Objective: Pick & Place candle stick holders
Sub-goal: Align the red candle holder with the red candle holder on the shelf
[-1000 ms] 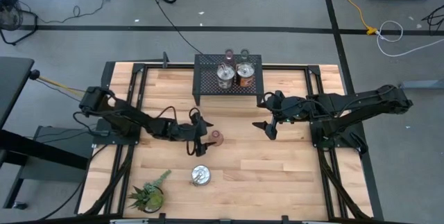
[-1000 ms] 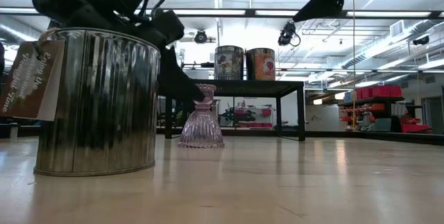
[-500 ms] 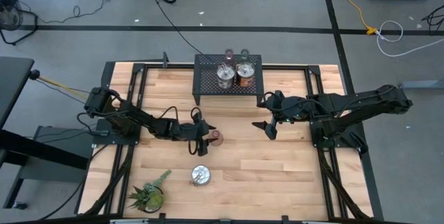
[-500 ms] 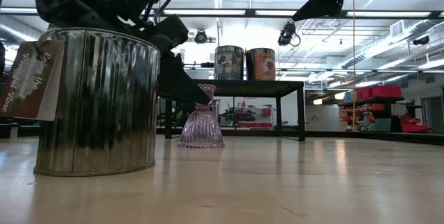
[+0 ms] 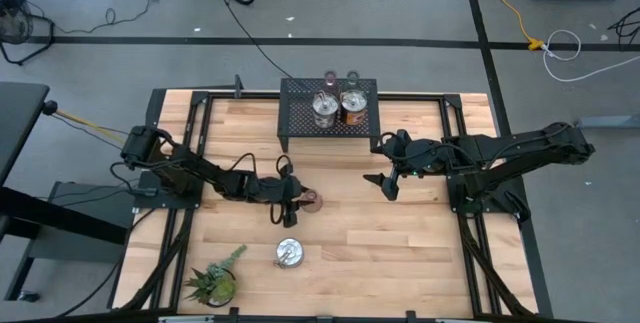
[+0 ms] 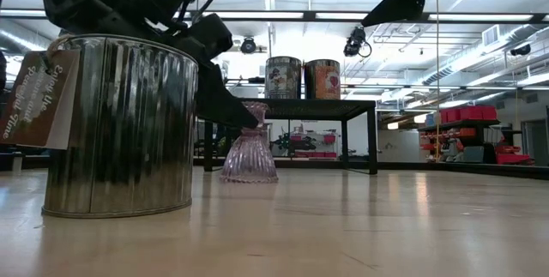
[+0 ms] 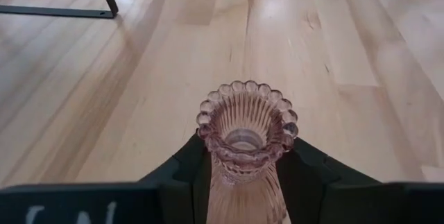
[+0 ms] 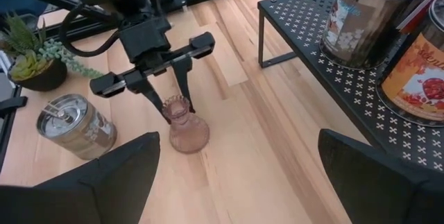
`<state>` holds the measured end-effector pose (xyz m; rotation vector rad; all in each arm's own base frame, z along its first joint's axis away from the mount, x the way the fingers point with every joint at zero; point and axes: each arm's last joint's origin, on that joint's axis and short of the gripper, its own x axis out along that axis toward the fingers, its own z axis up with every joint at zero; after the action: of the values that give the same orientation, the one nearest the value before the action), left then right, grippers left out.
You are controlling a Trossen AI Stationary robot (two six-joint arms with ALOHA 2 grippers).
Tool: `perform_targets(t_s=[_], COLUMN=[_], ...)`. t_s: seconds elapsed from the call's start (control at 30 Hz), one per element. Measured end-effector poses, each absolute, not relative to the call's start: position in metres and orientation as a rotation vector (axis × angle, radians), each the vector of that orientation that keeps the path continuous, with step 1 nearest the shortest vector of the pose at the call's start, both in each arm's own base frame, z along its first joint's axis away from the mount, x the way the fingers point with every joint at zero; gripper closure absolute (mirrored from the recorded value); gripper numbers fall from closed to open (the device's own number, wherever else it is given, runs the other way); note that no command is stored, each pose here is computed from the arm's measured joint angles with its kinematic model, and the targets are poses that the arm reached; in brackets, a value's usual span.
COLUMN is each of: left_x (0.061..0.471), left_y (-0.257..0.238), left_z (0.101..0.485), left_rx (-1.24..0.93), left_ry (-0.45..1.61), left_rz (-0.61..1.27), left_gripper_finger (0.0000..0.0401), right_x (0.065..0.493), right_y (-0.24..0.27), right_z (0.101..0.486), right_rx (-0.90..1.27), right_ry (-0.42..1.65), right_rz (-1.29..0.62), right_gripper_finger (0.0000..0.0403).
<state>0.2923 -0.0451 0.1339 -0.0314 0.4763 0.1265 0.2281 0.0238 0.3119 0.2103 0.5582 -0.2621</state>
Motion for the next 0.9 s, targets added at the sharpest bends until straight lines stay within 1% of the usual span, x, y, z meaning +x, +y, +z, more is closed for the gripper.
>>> perform_targets(t_s=[0.13,0.37,0.53,0.67,0.9], left_x=[0.291,0.270,0.240,0.213,0.183], left_y=[-0.045,-0.041,-0.029,-0.013,0.029], left_z=[0.148,0.197,0.237,0.269,0.290], left_rx=[-0.042,-0.062,-0.039,0.000,0.068], left_ry=[0.431,0.330,0.261,0.161,0.100], left_rz=[0.122,0.131,0.212,0.302,0.539], left_gripper_finger=[0.0270,0.0270,0.0270,0.0270,0.0270], right_x=[0.228,0.228,0.228,0.228,0.228], right_y=[0.024,0.024,0.024,0.024,0.023], right_z=[0.312,0.311,0.311,0.311,0.311], right_rx=[0.210,0.208,0.208,0.208,0.203], right_ry=[0.559,0.568,0.568,0.567,0.561], right_rz=[-0.262,-0.264,-0.264,-0.264,-0.281], right_gripper_finger=[0.0014,0.0014,0.0014,0.0014,0.0014])
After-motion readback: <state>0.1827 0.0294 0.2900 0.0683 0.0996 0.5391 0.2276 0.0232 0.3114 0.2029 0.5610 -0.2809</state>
